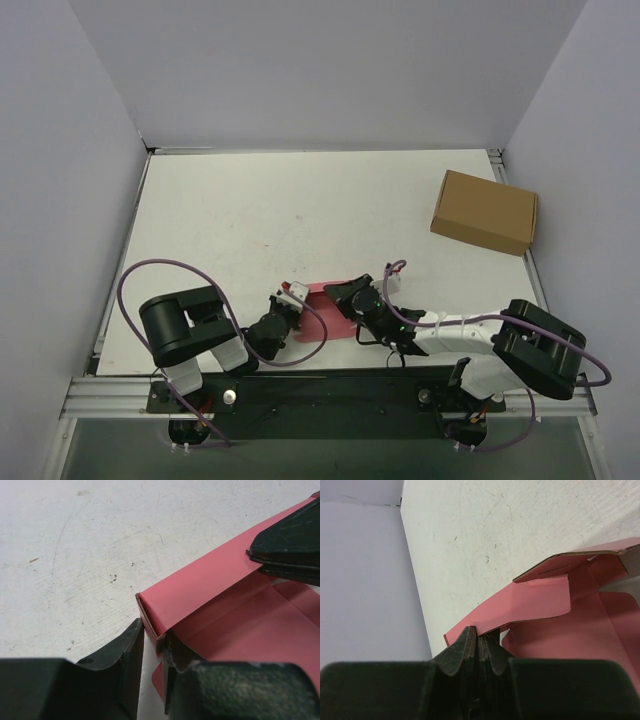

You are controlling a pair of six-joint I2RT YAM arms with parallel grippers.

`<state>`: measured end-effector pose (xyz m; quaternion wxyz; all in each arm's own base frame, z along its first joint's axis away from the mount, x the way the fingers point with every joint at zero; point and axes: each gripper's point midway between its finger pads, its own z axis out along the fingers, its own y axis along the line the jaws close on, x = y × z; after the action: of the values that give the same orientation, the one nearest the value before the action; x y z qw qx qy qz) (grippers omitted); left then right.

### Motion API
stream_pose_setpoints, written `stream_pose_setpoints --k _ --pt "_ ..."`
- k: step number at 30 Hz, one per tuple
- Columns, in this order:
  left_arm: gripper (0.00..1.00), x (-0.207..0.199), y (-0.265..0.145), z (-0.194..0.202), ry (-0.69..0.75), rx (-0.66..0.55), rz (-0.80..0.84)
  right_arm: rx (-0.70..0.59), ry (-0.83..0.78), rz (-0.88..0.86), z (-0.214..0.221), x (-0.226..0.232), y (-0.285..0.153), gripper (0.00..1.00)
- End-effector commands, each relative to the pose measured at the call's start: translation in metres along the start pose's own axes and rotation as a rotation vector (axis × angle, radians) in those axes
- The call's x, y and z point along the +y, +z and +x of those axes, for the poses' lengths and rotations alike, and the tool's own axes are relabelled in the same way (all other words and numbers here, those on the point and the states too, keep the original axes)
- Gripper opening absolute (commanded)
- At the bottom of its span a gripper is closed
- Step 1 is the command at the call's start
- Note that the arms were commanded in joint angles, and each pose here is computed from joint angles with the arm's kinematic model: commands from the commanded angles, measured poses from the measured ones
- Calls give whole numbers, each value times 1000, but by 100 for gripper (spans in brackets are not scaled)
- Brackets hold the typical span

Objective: Fold the paper box

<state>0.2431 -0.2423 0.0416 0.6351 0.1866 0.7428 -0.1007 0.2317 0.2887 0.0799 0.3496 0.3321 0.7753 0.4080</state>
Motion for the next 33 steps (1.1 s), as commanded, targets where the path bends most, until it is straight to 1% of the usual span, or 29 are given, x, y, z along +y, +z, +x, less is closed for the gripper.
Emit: stream_pose_setpoints --k 1,3,6,7,8,9,10,11,12,13,14,15,16,17,18,19,20,22,23,24,26,27,29,32,33 --pt "0 19 1 -67 -189 -244 -108 -41 -149 191 -11 -56 -8 0" --pt "0 20 2 -63 -188 -227 -118 -47 -145 190 -11 -54 -9 0" --pt "0 12 3 -59 -176 -208 -69 -40 -149 178 -11 -51 -10 0" --pt "0 4 4 -59 -171 -200 -26 -41 -164 173 -12 -48 -12 0" --pt "0 0 6 -46 -147 -139 -3 -47 -173 147 -15 -38 -15 2" --pt "0 -2 7 -50 -168 -131 16 -60 -216 128 -19 -27 -17 11" --pt "0 -6 10 -49 -179 -110 63 -66 -269 154 -23 -29 -21 17" --pt "0 -6 11 -35 -193 -37 72 -78 -286 127 -29 -16 -29 28" --pt "0 -6 11 -33 -209 -13 86 -86 -359 125 -34 -11 -34 35" --pt "0 -4 12 -43 -234 -20 111 -98 -416 136 -37 -6 -42 42" --pt "0 -5 12 -33 -238 49 115 -103 -435 117 -42 4 -50 47" --pt "0 -4 12 -41 -260 53 124 -103 -474 113 -45 8 -57 56" --pt "0 -9 12 -41 -266 82 171 -92 -549 135 -49 6 -65 60" --pt "0 -2 11 -29 -271 150 156 -91 -570 136 -55 7 -74 64" --pt "0 -2 12 -40 -289 144 171 -86 -597 147 -59 4 -80 66" --pt "0 -6 9 -40 -292 161 202 -69 -677 181 -64 -6 -87 67" --pt "0 -4 6 -35 -288 191 203 -65 -696 170 -68 -5 -93 67" --pt "0 -9 -1 -40 -298 198 254 -52 -790 207 -76 -17 -102 69" --pt "0 -6 -4 -33 -294 237 253 -56 -810 199 -80 -16 -106 72" --pt "0 -10 -8 -39 -302 236 288 -49 -843 212 -84 -20 -110 74" --pt "0 -11 -13 -34 -312 275 309 -28 -895 189 -85 -16 -114 76" --pt "0 -15 -16 -40 -322 276 341 -18 -911 183 -85 -14 -115 76" --pt "0 -16 -21 -37 -328 306 348 22 -951 163 -79 -10 -115 75" --pt "0 -15 -24 -41 -341 301 350 55 -987 174 -73 -13 -112 73" --pt "0 -14 -23 -43 -345 296 346 77 -987 153 -67 -10 -111 71"
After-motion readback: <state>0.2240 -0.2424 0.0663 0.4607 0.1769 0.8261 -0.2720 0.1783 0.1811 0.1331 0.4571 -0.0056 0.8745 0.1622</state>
